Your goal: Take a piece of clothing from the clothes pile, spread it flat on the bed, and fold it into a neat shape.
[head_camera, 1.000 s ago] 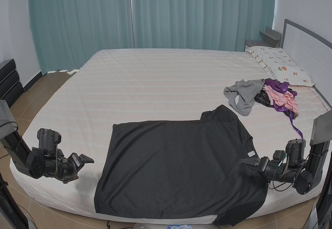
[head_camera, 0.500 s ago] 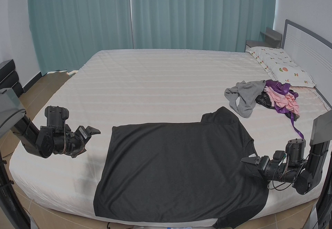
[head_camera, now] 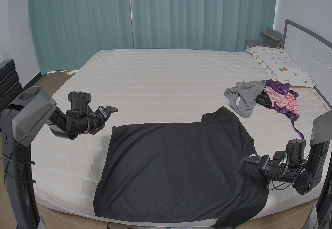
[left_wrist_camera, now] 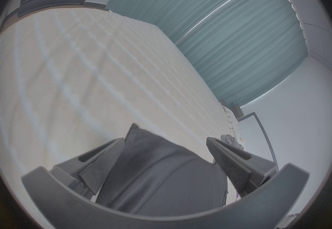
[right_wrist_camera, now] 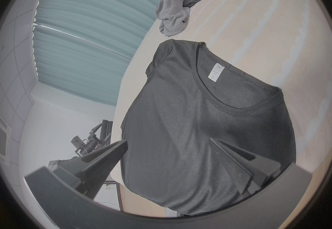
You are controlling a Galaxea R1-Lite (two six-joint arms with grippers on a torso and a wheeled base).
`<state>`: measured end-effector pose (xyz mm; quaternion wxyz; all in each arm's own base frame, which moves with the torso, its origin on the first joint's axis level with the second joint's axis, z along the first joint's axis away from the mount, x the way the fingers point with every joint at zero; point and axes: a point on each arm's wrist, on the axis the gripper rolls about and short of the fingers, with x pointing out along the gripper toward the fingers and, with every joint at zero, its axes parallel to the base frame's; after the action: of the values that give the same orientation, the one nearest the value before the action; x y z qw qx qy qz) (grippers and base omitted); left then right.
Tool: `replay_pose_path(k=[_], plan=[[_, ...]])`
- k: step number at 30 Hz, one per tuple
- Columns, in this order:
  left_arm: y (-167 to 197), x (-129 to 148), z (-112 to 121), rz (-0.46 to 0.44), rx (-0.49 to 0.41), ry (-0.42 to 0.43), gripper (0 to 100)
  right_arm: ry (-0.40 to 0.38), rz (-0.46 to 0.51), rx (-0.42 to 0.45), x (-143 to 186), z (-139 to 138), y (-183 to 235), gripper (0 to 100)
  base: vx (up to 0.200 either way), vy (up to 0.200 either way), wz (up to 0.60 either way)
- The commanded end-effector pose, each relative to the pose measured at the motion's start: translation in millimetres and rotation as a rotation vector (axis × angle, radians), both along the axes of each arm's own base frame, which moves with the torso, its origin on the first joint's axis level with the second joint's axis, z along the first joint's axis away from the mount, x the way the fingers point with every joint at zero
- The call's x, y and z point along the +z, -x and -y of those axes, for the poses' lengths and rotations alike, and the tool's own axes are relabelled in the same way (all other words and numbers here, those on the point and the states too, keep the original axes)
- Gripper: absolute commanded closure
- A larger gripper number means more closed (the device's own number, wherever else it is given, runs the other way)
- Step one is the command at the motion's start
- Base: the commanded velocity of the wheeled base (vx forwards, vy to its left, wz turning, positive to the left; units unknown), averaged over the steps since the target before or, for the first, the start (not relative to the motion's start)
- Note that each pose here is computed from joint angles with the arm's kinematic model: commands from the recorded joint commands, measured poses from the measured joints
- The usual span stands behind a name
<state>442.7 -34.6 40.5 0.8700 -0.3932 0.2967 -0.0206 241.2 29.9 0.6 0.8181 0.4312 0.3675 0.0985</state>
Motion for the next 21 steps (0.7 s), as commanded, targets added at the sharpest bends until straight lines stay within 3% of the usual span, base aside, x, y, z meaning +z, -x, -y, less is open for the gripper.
replay_pose_path(k=[1, 14, 21], plan=[[-40.3, -56.9, 25.8, -0.006, -0.042, -0.012, 0, -0.006, -0.007, -0.005, -0.7, 0.1, 0.3, 0, 0.000, 0.000, 0.00], [-44.6, -54.1, 17.5, 0.025, 0.009, -0.052, 0, -0.005, -0.005, -0.002, -2.7, -0.2, 0.7, 0, 0.000, 0.000, 0.00], [-43.2, -58.2, 17.4, 0.015, -0.008, -0.080, 0, -0.005, -0.005, 0.004, -2.7, -1.7, 1.2, 0, 0.000, 0.000, 0.00]])
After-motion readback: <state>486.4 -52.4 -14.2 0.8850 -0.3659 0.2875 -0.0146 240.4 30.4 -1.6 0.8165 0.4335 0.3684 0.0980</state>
